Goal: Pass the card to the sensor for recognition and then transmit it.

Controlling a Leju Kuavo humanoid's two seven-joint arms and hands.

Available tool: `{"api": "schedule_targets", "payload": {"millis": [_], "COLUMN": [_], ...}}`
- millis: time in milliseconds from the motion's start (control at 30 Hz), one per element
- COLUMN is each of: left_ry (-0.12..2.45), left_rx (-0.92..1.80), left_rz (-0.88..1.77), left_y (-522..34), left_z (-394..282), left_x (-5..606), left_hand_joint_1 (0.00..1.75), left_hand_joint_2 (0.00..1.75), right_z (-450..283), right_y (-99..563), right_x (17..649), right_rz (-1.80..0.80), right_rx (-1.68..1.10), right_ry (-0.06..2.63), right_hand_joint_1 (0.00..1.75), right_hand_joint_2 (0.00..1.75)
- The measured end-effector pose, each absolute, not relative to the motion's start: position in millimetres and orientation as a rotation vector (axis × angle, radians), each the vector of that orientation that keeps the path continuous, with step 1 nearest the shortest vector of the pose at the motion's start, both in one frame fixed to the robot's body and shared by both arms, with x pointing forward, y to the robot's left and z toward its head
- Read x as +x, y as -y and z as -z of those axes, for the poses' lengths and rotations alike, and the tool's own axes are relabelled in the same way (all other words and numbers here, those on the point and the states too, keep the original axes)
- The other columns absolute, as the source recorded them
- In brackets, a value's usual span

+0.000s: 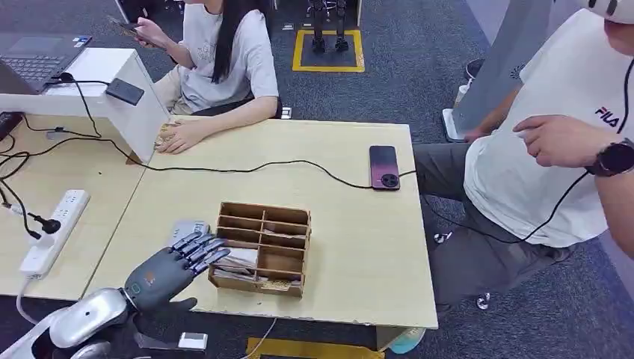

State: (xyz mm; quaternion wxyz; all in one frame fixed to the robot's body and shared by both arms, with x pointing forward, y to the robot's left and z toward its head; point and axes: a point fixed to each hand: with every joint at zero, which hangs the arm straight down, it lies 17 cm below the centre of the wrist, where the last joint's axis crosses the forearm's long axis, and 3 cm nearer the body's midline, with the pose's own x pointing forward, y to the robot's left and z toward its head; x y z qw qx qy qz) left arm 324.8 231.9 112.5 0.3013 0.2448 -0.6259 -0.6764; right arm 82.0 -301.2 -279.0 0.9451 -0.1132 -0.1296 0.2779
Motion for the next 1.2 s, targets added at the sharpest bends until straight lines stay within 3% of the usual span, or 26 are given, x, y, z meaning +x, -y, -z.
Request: {"api": "schedule_targets", "payload": {"millis": [467, 1200], "left_ry": [1.574, 1.610], "left_rx": [0.728, 0.828], "left_rz": [1.892, 1.746], "left_y": [-234, -187], "left_z": [-100, -108], "left_x": [318, 358], "left_hand_joint_1": [0.00, 0.00], "left_hand_joint_2": [1.75, 1.75], "right_z": [279, 279], "right_y": [301, 299], "right_x": [83, 84], "right_rz": [-0.566, -0.566], "right_rx": [-0.232, -0.229], "right_ry": [0.266, 0.268], "right_hand_joint_1": [0.00, 0.00], "right_hand_joint_2": [1.75, 1.75]}}
